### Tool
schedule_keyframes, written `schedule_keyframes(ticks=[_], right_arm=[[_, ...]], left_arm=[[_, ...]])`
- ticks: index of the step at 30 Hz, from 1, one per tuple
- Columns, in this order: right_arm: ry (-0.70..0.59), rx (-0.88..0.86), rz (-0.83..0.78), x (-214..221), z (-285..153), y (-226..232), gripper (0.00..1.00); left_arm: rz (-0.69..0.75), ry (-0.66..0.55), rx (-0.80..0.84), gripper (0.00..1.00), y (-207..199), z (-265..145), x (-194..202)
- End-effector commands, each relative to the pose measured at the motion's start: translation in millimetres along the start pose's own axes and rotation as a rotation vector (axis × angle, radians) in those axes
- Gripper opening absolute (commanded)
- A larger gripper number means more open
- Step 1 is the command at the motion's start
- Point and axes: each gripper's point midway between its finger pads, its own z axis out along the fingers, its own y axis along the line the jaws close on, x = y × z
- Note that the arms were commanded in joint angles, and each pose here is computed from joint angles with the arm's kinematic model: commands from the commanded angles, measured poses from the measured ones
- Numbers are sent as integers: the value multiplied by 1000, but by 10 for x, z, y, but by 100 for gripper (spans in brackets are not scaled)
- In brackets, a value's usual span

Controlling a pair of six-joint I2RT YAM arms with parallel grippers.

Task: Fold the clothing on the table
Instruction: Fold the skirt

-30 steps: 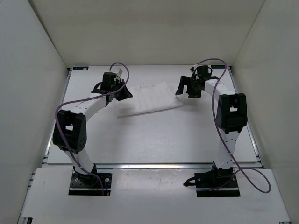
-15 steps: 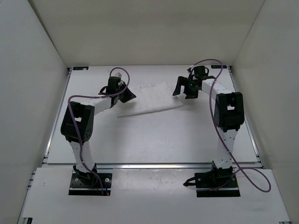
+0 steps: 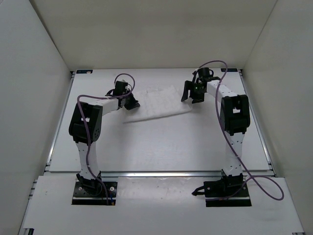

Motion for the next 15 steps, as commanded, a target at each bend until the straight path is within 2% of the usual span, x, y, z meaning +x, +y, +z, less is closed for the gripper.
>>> schedule_keyframes(ticks=[1,4,6,8,10,12,15], right_arm=[[17,34,-25,11,8,-7,65],[52,46,-22,58,42,-9,53],[69,55,-27,91,78,4,41],[71,83,-33,109,64,0,24],[73,68,-50,128,70,81,17],[65,85,-63,126,70,89,2],[44,105,-87,82,-20,170,0]], left_arm=[[-6,-8,-53,0,64,-78,-37],[-1,17,-100,0,180,-111,-1],[10,31,-103,0,174,-119,59],[19,50,-112,0,197,-122,137],[21,64,-117,0,224,-118,194],[30,84,-124,0,246,-115,288],[38,107,-125,0,254,-99,391]])
